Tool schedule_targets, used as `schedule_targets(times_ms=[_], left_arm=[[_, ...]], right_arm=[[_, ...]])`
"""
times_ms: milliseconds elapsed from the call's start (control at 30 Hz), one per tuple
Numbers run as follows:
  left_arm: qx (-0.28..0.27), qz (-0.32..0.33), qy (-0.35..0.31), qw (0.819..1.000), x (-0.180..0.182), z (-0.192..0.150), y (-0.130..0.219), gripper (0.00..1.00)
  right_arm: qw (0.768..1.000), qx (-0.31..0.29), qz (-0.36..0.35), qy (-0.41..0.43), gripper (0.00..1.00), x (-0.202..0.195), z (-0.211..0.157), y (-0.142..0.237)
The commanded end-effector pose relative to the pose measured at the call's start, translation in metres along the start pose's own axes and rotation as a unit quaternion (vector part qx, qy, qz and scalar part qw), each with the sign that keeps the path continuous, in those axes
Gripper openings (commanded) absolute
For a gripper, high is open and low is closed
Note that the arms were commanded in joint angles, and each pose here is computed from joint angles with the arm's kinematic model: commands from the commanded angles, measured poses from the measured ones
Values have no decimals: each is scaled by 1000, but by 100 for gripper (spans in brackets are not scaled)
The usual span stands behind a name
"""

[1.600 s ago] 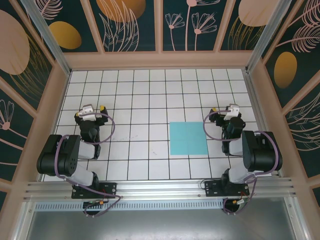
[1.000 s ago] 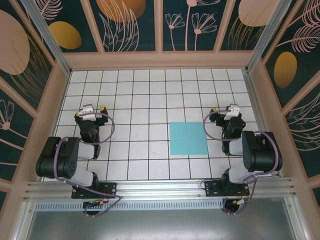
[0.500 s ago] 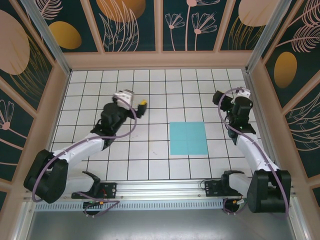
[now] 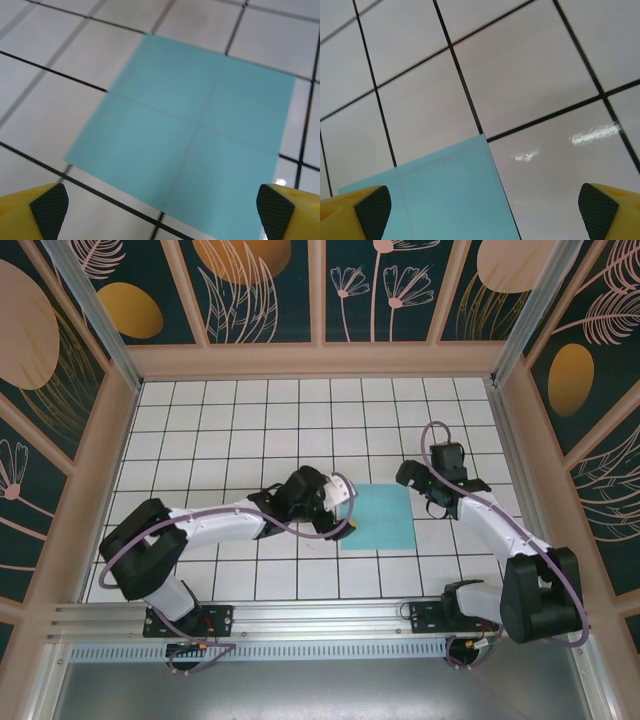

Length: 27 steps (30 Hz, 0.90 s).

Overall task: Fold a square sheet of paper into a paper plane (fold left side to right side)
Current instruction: Pick up the square sheet of paper from the center of the table.

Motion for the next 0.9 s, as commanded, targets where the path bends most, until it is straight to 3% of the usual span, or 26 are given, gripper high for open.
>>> schedule_targets(times_ms=[0, 100, 300, 600, 867], left_arm=[[40, -40, -20, 998, -15, -8, -11, 98], [78, -64, -24, 995, -25, -27, -28, 99], [94, -100, -33, 990, -41, -24, -45, 99], [143, -110, -23, 983, -44, -55, -54, 98], [153, -112, -19, 982, -46, -66, -55, 99]], right_arm=[[999, 30, -28, 2, 99, -1, -13, -7], [998, 44, -43, 13, 99, -1, -20, -17], [995, 71, -51, 45, 99, 12, -32, -33], [992, 102, -48, 63, 99, 26, -50, -41], [988, 131, -46, 66, 99, 24, -66, -41]])
Point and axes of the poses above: each hand's point on the last joint's axis, 136 mm out from that joint toward the fingers, its own y axis back along the fingers, its own x axis along the line the jaws close on, z = x × y, the point moved 1 cm from there along y, back along the fingers, and after that the axes turned 3 degrees about y, right-handed, at the moved point
